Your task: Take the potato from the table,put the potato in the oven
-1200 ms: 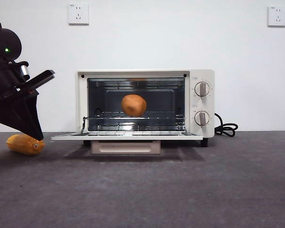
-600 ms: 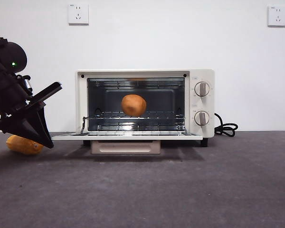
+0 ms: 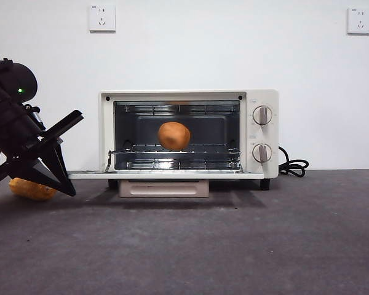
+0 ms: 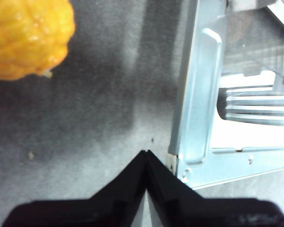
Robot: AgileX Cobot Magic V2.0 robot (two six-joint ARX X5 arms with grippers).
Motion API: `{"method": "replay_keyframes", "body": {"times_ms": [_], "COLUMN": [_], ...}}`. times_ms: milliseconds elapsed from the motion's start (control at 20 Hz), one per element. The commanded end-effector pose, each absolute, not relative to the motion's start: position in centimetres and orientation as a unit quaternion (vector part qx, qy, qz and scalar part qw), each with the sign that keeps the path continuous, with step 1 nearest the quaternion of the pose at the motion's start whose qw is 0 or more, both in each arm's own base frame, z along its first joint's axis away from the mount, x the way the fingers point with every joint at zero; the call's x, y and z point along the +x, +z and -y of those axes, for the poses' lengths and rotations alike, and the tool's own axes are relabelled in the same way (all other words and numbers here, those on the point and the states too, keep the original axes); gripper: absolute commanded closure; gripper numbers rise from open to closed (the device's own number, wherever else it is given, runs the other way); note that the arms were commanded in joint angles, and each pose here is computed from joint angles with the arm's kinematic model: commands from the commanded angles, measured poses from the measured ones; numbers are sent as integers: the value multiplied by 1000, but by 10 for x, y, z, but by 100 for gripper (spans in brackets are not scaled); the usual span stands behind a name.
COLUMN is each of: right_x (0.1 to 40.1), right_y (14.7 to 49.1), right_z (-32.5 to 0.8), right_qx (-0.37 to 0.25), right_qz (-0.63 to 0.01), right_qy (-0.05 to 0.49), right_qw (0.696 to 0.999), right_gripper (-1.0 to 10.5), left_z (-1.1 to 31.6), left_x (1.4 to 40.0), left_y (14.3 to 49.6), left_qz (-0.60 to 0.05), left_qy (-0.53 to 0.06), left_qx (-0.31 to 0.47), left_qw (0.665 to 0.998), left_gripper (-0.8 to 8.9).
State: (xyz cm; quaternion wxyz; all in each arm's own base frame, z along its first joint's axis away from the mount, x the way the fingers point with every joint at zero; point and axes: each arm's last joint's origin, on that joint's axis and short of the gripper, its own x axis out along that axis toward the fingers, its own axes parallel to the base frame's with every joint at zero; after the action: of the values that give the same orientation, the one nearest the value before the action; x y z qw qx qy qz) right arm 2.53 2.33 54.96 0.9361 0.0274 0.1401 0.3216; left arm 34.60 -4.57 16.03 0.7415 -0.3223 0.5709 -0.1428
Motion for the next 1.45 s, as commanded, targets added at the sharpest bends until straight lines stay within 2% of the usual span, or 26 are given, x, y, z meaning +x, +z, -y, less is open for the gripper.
{"method": "replay_keyframes", "body": {"times_ms": [50,400,750,1100,1450], "right_x": [25,25,25,25,25], "right_y": [547,547,547,547,547], "right_z": [-23,-23,-23,-23,-23], "right_qx": [25,25,25,25,25], "right_qz": [-151,-151,-151,-151,-151], "right_qy": [320,320,320,320,321], "right_qw": [935,935,935,935,935], "right_gripper": [957,947,947,947,946], "left_z": [51,51,40,45,45], "left_x": [347,348,344,351,360], "left_y": [158,172,205,227,237], "left_qz": [-572,-556,-505,-446,-398], "left_qy": [-169,-196,-202,-228,-211], "left_qx": [-332,-340,-350,-405,-442], "left_qw": [731,733,762,765,776], "left_gripper": [820,821,821,821,820]}}
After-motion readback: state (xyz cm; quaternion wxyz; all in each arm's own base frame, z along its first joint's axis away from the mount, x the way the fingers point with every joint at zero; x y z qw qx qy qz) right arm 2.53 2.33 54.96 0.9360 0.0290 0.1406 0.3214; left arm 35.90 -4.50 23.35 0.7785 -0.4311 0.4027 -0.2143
